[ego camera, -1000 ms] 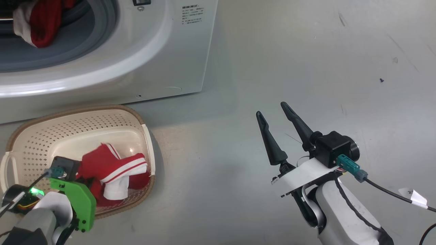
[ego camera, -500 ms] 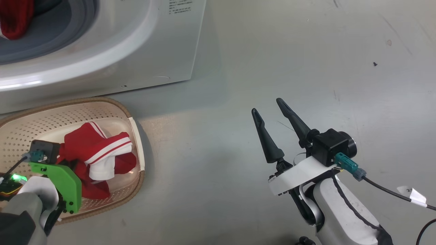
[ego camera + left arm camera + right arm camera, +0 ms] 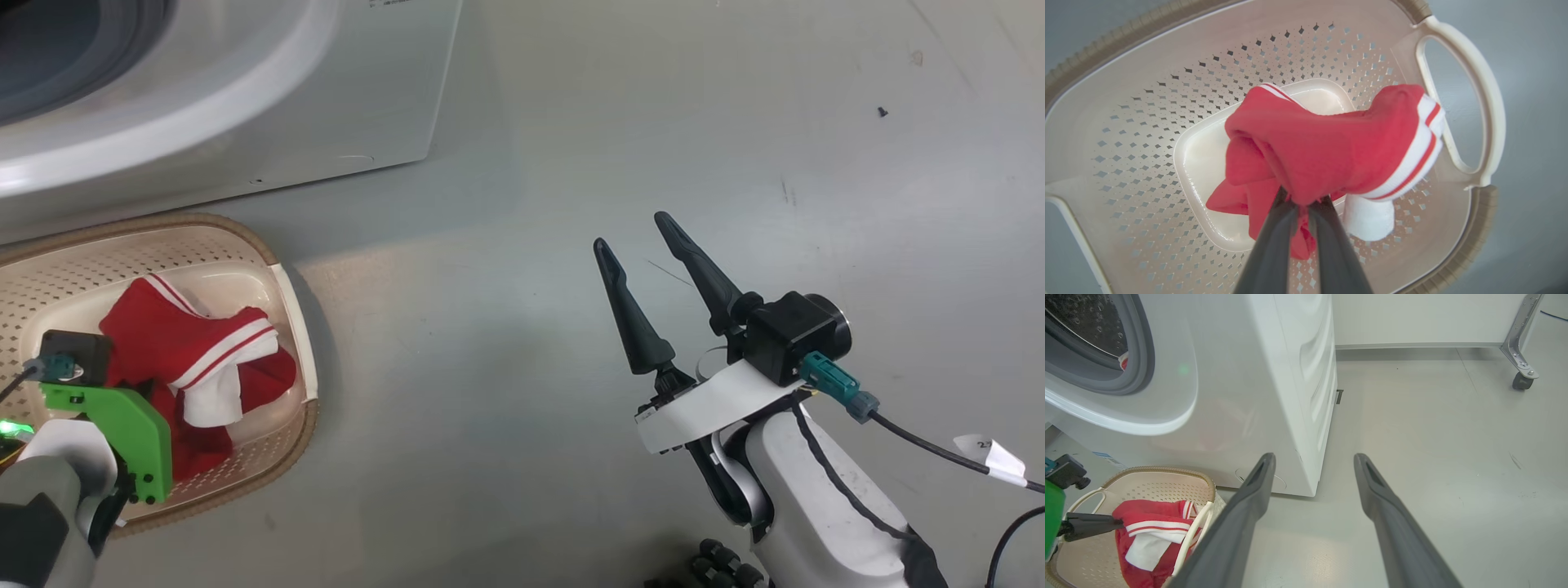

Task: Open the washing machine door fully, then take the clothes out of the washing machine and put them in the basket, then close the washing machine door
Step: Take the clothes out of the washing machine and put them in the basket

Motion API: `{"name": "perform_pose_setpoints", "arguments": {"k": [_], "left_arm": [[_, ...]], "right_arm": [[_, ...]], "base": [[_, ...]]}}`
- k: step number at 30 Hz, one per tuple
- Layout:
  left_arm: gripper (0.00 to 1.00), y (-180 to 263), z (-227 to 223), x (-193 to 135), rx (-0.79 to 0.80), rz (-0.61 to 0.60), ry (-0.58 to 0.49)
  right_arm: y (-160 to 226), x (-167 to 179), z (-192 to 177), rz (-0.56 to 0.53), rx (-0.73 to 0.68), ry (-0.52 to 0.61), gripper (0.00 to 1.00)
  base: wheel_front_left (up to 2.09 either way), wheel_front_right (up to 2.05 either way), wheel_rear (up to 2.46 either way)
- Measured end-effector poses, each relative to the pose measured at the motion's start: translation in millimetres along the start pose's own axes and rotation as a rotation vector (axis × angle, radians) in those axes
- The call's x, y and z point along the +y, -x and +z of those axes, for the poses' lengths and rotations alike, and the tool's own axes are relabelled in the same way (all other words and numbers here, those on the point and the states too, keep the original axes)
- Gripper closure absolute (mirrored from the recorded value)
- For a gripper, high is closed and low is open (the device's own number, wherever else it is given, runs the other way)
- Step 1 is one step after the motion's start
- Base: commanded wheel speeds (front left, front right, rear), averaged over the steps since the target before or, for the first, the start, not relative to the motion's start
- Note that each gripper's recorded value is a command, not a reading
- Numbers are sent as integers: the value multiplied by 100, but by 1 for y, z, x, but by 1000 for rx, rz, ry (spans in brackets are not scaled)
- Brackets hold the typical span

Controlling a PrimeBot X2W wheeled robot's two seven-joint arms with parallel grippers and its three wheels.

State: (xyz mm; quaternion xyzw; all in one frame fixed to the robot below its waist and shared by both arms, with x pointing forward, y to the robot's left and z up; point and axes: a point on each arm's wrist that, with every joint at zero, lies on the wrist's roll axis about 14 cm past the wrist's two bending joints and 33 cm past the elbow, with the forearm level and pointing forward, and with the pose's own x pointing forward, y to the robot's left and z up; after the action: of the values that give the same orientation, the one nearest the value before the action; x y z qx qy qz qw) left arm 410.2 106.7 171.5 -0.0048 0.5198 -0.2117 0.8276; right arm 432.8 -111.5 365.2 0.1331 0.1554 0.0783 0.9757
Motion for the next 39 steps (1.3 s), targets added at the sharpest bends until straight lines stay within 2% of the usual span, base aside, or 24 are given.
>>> {"name": "perform_pose_setpoints", "arguments": {"k": [4, 5, 6, 7, 23, 29, 39], "left_arm": [[100, -6, -5, -2, 20, -2, 3], [56, -7, -6, -3, 21, -4, 6], [4, -8, -7, -4, 21, -6, 7], [0, -8, -7, -5, 23, -7, 8], [0, 2, 8, -9, -58, 15, 31], [0, 15, 33, -14, -193, 23, 87], [0, 54, 80, -23, -436, 24, 83]], "right_arm": [[0, -6, -3, -20, 7, 2, 0], [0, -7, -3, -23, 8, 2, 0], [0, -8, -3, -29, 9, 4, 0], [0, -8, -3, -29, 9, 3, 0], [-4, 1, 5, -3, -14, 6, 0], [-5, 3, 18, 4, -49, 17, 0], [-5, 12, 43, 25, -113, 24, 0]], "base": [[0, 0, 0], [0, 0, 0], [0, 0, 0], [0, 0, 0], [0, 0, 0], [0, 0, 0], [0, 0, 0]]}}
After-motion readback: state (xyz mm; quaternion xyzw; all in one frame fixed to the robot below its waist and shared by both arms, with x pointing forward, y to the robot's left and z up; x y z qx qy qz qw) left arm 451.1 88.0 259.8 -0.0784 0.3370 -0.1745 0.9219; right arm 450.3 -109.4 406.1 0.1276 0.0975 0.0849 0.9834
